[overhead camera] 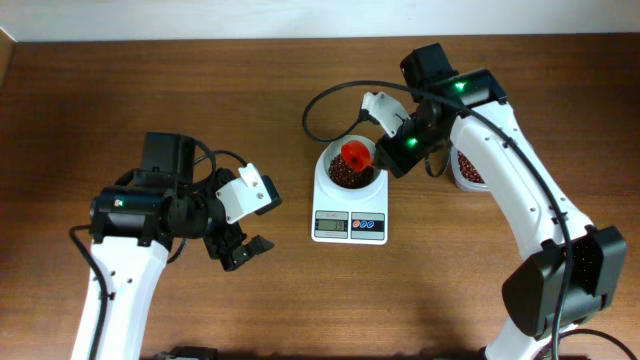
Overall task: Scoop and weigh 50g on scale
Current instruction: 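Tilt the scoop over the white bowl to pour beans in, then move the empty scoop back right over the bean tub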
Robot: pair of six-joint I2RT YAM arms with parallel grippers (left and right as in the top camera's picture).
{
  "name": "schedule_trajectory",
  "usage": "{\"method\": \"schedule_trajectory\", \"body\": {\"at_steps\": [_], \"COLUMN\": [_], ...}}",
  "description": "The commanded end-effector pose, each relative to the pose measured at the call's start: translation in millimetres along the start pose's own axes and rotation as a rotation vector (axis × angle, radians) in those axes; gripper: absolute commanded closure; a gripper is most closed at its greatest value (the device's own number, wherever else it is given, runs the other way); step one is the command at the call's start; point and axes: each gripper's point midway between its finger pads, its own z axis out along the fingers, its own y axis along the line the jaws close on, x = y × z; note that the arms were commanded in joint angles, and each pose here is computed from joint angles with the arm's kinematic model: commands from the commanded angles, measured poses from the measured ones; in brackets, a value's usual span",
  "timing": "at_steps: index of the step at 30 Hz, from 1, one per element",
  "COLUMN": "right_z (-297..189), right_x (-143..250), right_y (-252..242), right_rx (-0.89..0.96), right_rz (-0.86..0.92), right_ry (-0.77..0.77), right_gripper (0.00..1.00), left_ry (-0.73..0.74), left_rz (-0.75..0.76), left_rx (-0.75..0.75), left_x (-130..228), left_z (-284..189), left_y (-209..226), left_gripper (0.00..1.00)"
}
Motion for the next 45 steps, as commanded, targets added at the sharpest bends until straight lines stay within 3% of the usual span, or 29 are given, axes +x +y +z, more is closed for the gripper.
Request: {"method": "schedule_trajectory", "body": {"at_steps": [1, 4, 7, 11, 15, 19, 23, 27, 31, 39, 45], "right_z": [-10.1, -9.6, -8.5, -7.7, -9.2, -5.8, -11.9, -6.1, -8.0, -57.4, -96.7], "right_x": [1.0, -8.8, -7.5, -11.5, -8.0, -13.5, -9.0, -16.6, -19.3, -43.0, 12.9], "right_y": [-18.7, 12.4, -13.5, -2.9, -28.5, -1.3, -41.2, -12.2, -22.8, -29.5, -82.2], "right_rx": [0.131, -0.044, 0.095, 0.035, 0.178, 0.038, 0.261, 0.131, 0.189, 0.253, 0.346], "right_rz": [0.021, -0.111, -0.049, -0.091, -0.058, -0.131, -0.096, -0.156, -0.152, -0.127, 0.095], "right_ry": [0.020, -0.044, -0.015, -0.038, -0.002, -0.039, 0.013, -0.024, -0.027, -0.134, -0.023], "right_gripper": [0.96, 0.96, 0.93, 0.96, 0.96, 0.96, 0.96, 0.96, 0.96, 0.96, 0.96], "left_ry": [-0.011, -0.011, -0.011, -0.011, -0.011, -0.011, -0.011, -0.011, -0.011, -0.011, -0.011], "left_rz": [-0.002, -0.002, -0.002, -0.002, -0.002, -0.002, -0.002, -0.002, -0.002, -0.002, -0.002], "left_rx": [-0.013, -0.013, -0.013, -0.013, -0.013, -0.013, -0.013, -0.013, -0.013, -0.013, -0.013], "left_x": [-3.7, -3.6, -3.6, -3.6, -3.6, -3.6, -3.6, -3.6, -3.6, -3.6, -3.6], "left_z": [-4.5, -4.6, -4.6, -4.6, -4.6, -4.6, -4.6, -4.6, -4.6, -4.6, -4.6], "left_y": [2.3, 2.4, 2.4, 2.4, 2.4, 2.4, 2.4, 2.4, 2.4, 2.4, 2.4], "left_gripper": [0.01, 0.01, 0.01, 0.01, 0.01, 0.01, 0.01, 0.01, 0.01, 0.01, 0.01]}}
